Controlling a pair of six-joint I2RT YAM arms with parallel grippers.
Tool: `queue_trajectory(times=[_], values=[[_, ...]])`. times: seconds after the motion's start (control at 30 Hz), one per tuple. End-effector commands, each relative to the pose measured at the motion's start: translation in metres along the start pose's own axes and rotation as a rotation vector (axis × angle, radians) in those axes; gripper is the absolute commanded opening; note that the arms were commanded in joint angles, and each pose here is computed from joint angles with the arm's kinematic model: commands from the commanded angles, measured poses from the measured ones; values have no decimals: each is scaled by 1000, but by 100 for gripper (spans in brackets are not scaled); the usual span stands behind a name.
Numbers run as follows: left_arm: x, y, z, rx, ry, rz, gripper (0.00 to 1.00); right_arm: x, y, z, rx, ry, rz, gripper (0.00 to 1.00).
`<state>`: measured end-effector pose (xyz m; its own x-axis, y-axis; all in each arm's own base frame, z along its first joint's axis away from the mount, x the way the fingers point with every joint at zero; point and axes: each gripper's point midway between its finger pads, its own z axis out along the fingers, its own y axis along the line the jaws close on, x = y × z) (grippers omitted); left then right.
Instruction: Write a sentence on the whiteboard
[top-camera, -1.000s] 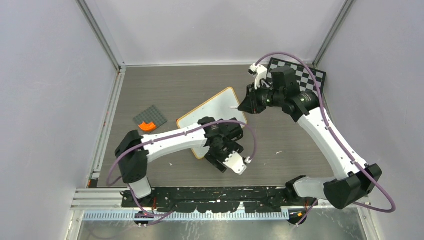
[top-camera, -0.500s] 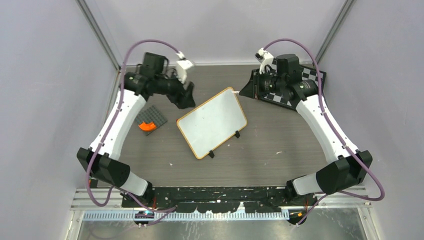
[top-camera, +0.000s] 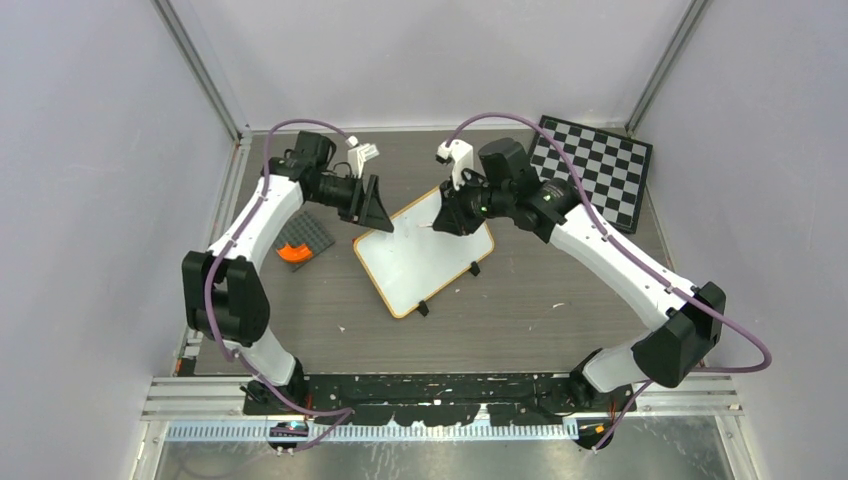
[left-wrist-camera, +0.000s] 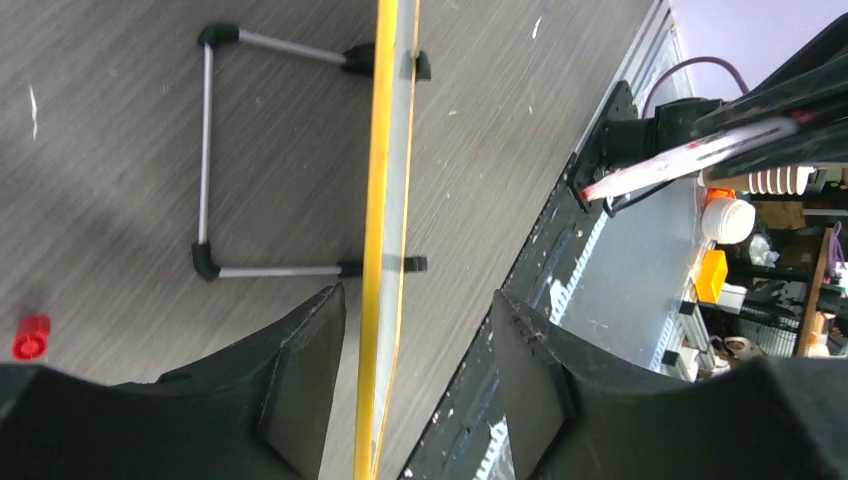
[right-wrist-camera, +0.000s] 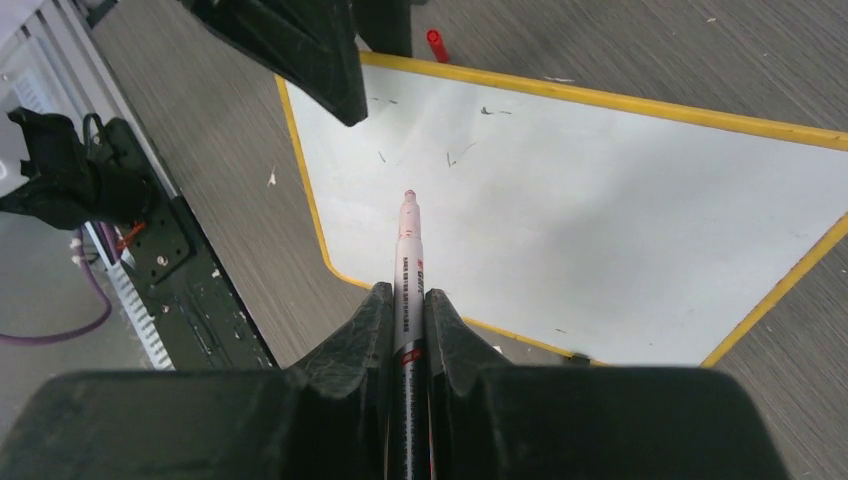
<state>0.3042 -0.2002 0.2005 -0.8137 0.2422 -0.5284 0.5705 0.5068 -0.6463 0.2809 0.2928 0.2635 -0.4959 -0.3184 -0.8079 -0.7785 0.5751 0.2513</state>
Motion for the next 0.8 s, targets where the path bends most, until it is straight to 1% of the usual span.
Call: queue_trajectory(times=[0.0,0.03,0.1,0.23,0.37,0.43,0.57,0.73,0.77], values=[[-29,-20,8,95,-68,83,54,-2,-4,-4,34,-11,-68,0],[-29,-19,12,100,-59,87,51,0,-2,-4,22,-7,-70,0],[-29,-14,20,110,-35,81,40,3,2,-5,0,3,-73,0],[-33,-9,30,117,-11,106,22,10,12,-6,-45,25,-86,0],[-32,-11,37,124,24,155,10,18,19,-6,-79,49,-101,0],[-31,-12,41,130,43,176,5,21,22,-5,-95,57,-103,0],[-31,-13,44,163,71,201,1,24,28,-3,-120,68,-104,0],[-20,-12,54,184,149,219,0,25,30,-1,-118,70,-109,0],[-19,-13,55,187,155,223,2,26,29,0,-112,70,-108,0]])
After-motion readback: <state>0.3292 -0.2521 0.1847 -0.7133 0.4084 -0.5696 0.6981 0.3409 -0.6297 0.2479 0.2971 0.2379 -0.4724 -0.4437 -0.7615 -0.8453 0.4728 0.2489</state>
